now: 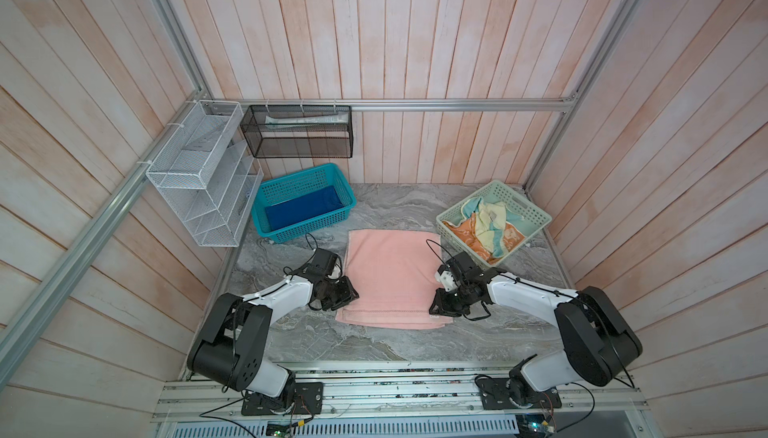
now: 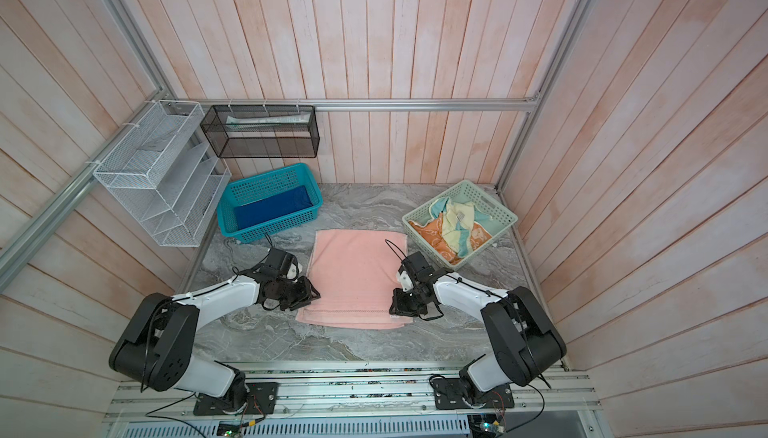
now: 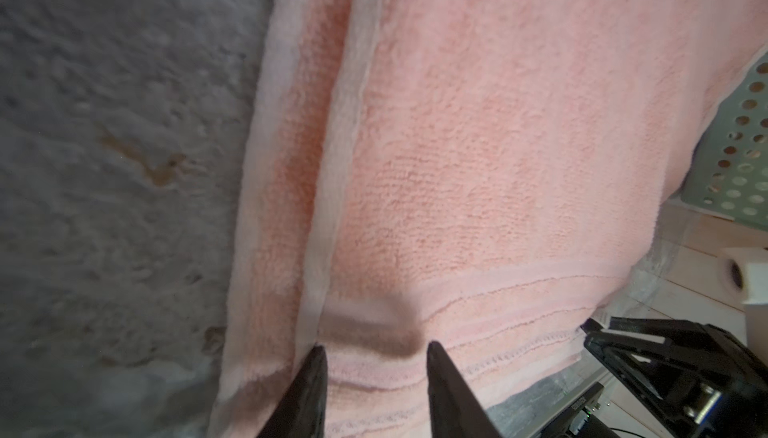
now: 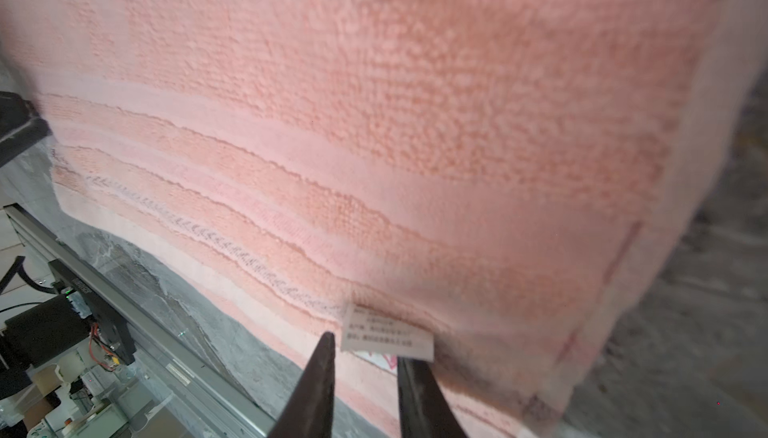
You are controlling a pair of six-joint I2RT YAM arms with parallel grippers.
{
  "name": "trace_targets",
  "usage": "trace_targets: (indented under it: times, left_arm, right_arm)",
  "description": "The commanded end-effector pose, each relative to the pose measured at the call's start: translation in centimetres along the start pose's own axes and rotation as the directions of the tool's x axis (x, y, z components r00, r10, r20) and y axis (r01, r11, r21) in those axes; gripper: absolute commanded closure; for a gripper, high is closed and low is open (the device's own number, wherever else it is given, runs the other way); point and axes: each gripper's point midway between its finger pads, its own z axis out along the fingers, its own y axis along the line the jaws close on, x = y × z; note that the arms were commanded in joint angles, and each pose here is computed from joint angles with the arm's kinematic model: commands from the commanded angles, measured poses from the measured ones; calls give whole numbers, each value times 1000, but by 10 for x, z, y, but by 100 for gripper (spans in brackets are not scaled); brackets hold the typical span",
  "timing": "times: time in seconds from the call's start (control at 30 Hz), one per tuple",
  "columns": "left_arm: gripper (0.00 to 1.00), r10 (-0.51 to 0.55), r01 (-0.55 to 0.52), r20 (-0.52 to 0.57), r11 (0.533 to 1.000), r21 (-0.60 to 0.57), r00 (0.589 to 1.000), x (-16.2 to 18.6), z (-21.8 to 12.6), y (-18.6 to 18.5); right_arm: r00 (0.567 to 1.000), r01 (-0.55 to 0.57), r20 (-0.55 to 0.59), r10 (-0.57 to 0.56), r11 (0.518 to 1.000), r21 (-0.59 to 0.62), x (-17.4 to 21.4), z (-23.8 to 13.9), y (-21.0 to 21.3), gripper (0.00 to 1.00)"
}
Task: Fold and stack the towels
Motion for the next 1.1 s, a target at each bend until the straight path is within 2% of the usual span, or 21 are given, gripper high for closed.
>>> trace_targets:
  times: [0.0,0.13,0.2,0.3,0.4,0.57,0.7,0.87,1.07]
  left_arm:
    - [60,-87,80,-72,993,-91,994,45,4,31]
    - [60,-121,112,-67,986,-120,990,69,-11,43]
    - [60,-105,101,-22,984,-148,994,64,-24,44]
    - [58,-55,68,88,986,-151,995,28,-45,34]
    - [53,-27,40,161,996,-75,987,-19,-56,16]
    - [47,38,-35,238,999,-14,971,-94,-56,-9]
    - [46,12,-28,294,998,53,956,-137,-43,-7]
    - [46,26,-53,304,995,82,952,-169,-20,-8]
    - [48,25,-69,306,989,133,952,-190,-2,-13]
  right_arm:
    - [999,4,-43,-3,1000,22,19,3,-11,74]
    - [998,-8,-66,7,1000,-21,38,-5,-5,74]
    - [1000,28,-7,-28,998,-57,28,-21,10,73]
    - [986,89,142,-84,996,-31,-12,-49,26,68]
    - [959,125,255,-124,992,12,-62,-68,31,65]
    - [949,170,246,-197,978,124,-122,-56,25,62]
    - [938,166,264,-226,959,230,-165,-36,9,59]
    - [936,152,261,-235,941,303,-202,-22,0,56]
    - [935,119,270,-230,921,372,-219,-24,-17,53]
